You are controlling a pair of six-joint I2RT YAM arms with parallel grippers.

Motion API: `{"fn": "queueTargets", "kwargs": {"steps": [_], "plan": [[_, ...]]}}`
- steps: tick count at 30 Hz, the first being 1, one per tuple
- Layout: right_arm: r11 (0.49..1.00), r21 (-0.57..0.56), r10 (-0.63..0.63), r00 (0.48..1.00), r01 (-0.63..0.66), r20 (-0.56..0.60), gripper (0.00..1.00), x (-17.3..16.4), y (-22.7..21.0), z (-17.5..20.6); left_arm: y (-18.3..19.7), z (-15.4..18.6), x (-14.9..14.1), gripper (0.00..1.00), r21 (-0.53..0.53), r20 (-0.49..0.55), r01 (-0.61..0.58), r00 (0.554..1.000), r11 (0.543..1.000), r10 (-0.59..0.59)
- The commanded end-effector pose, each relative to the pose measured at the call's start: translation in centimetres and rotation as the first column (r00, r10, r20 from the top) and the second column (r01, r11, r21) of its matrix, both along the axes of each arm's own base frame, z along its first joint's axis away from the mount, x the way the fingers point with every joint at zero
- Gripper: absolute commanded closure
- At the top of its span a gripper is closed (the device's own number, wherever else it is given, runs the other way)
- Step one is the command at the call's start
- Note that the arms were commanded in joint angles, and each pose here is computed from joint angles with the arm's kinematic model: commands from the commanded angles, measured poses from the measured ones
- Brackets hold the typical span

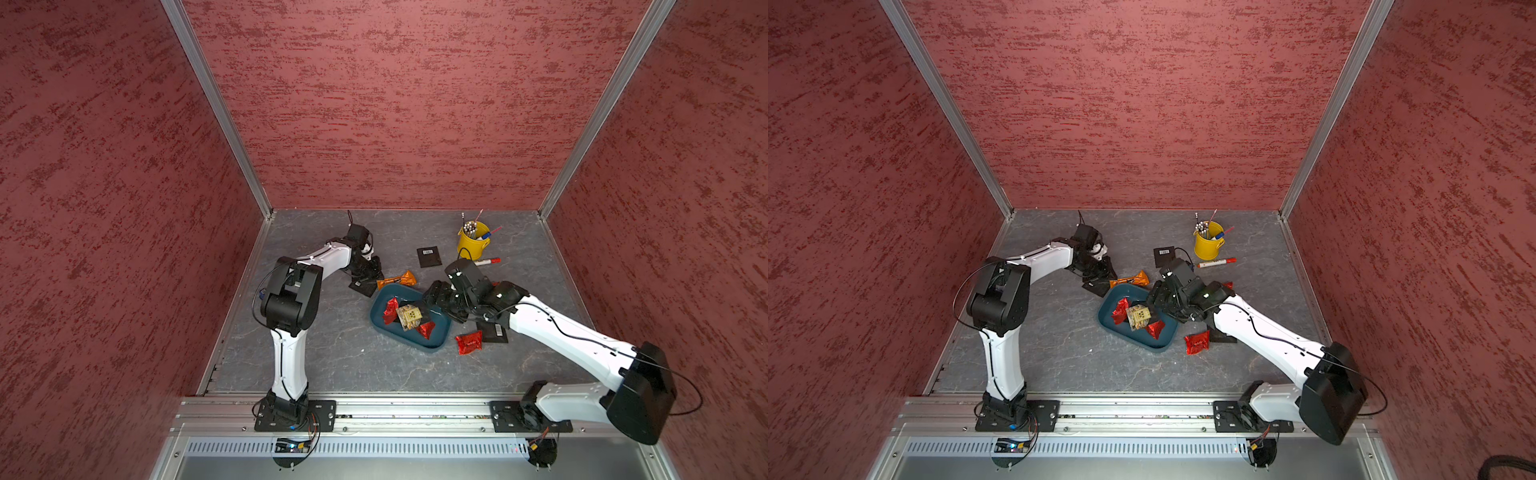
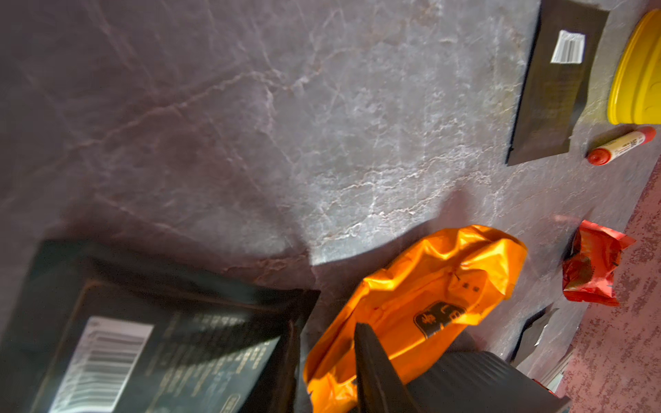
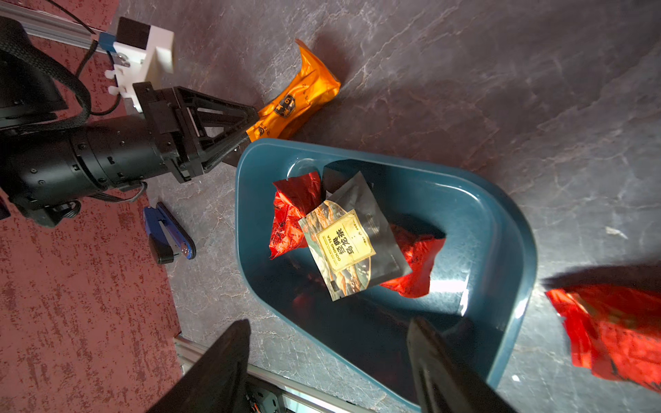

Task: Put the tea bags into the storage box
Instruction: Pick up the tea bag from the center of the board.

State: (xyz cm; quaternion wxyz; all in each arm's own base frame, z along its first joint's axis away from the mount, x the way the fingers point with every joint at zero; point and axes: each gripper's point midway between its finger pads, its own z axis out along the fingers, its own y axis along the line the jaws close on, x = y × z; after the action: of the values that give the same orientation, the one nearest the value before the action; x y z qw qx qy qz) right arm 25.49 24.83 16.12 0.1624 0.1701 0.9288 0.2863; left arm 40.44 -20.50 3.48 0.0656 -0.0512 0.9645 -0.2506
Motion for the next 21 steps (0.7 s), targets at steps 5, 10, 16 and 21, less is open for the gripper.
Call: {"fn": "queueTargets", "kwargs": {"steps": [5, 10, 16, 21], "plan": [[1.0, 0.014, -0.006, 0.999, 0.006, 0.034, 0.25, 0.8, 0.1, 0.9, -0.6, -0.4, 0.2, 0.89, -0.019, 0.005, 0.005, 1.0, 1.0, -0.005], [1.0, 0.014, -0.015, 0.999, 0.015, 0.035, 0.25, 0.8, -0.3, 0.9, -0.7, 0.3, 0.3, 0.98, -0.021, 0.013, 0.004, 1.0, 1.0, -0.004], [1.0, 0.009, -0.019, 0.999, 0.019, 0.034, 0.25, 0.7, -0.6, 0.8, -0.8, 2.6, 1.2, 1.0, -0.026, 0.063, 0.005, 0.998, 1.0, -0.003], [1.0, 0.007, -0.019, 1.0, 0.019, 0.024, 0.25, 0.6, -0.7, 0.3, -0.8, 6.3, 2.6, 1.0, -0.028, 0.143, -0.008, 0.99, 1.0, 0.012]]}}
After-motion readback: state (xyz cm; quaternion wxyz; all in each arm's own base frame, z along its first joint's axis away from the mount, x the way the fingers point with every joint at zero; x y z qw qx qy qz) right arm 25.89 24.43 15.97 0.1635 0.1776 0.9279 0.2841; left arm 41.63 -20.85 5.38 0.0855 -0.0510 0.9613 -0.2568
